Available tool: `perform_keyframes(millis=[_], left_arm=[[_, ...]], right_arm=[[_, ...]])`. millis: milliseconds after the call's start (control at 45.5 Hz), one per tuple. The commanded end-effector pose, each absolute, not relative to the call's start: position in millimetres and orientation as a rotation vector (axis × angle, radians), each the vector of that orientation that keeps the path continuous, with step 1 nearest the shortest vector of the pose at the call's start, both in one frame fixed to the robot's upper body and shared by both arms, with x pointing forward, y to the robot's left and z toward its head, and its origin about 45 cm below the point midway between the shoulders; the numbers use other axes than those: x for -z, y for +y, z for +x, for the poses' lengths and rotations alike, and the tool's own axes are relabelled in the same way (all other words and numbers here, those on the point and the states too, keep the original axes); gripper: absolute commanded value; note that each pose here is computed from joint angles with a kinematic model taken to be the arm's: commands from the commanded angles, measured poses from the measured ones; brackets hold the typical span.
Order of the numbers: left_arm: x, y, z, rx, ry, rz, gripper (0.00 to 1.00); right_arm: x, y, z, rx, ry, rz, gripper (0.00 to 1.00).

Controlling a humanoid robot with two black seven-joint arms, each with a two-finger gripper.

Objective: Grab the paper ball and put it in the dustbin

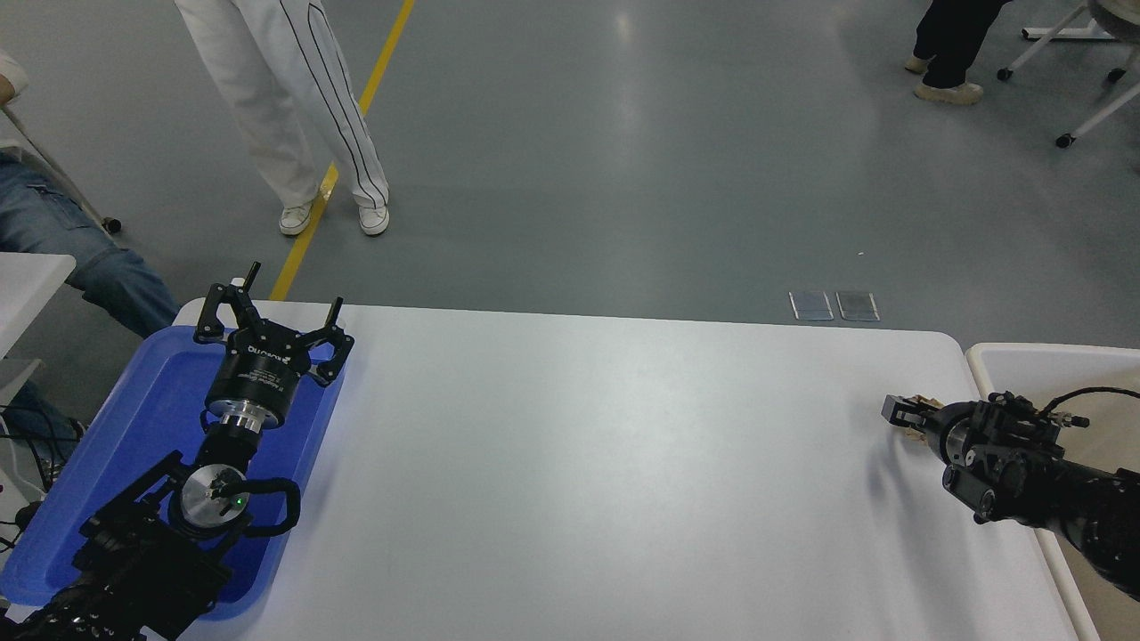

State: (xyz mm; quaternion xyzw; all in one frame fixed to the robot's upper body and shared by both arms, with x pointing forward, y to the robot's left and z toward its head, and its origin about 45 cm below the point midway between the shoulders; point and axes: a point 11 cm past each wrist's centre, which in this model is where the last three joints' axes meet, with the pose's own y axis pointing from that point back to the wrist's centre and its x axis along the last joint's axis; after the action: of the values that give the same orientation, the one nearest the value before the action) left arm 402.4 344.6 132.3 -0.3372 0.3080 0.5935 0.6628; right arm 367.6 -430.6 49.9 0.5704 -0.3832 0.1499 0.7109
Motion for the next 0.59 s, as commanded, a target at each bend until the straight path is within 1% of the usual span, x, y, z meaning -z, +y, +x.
perform_keyframes(millis=[0,22,88,110,396,571], left_arm=[[-132.3,344.5,402.4,-1.341,0.696,-0.762,1.0],[-132.3,344.5,402.5,-1.341,0.696,-0.762,1.0],[-132.3,344.5,402.5,-1.341,0.696,-0.762,1.0],[-132.3,344.5,402.5,-1.341,0.696,-0.762,1.0],[-132.3,344.5,402.4,-1.341,0.696,-0.762,1.0],[-132.3,344.5,402.4,-1.341,0.696,-0.762,1.0]], right_arm=[[-45,-428,363,-0.302,-0.871,1.28,0.27],[-44,-428,363,-0.3,-0.872,1.282,0.22],[-41,-427,359,-0.287,-0.864,1.288,0.02],[-39,-427,357,-0.282,-0.859,1.291,0.0],[-38,-423,357,-0.261,-0.863,1.306,0.0],[-43,-416,365,-0.266,-0.872,1.325,0.0]])
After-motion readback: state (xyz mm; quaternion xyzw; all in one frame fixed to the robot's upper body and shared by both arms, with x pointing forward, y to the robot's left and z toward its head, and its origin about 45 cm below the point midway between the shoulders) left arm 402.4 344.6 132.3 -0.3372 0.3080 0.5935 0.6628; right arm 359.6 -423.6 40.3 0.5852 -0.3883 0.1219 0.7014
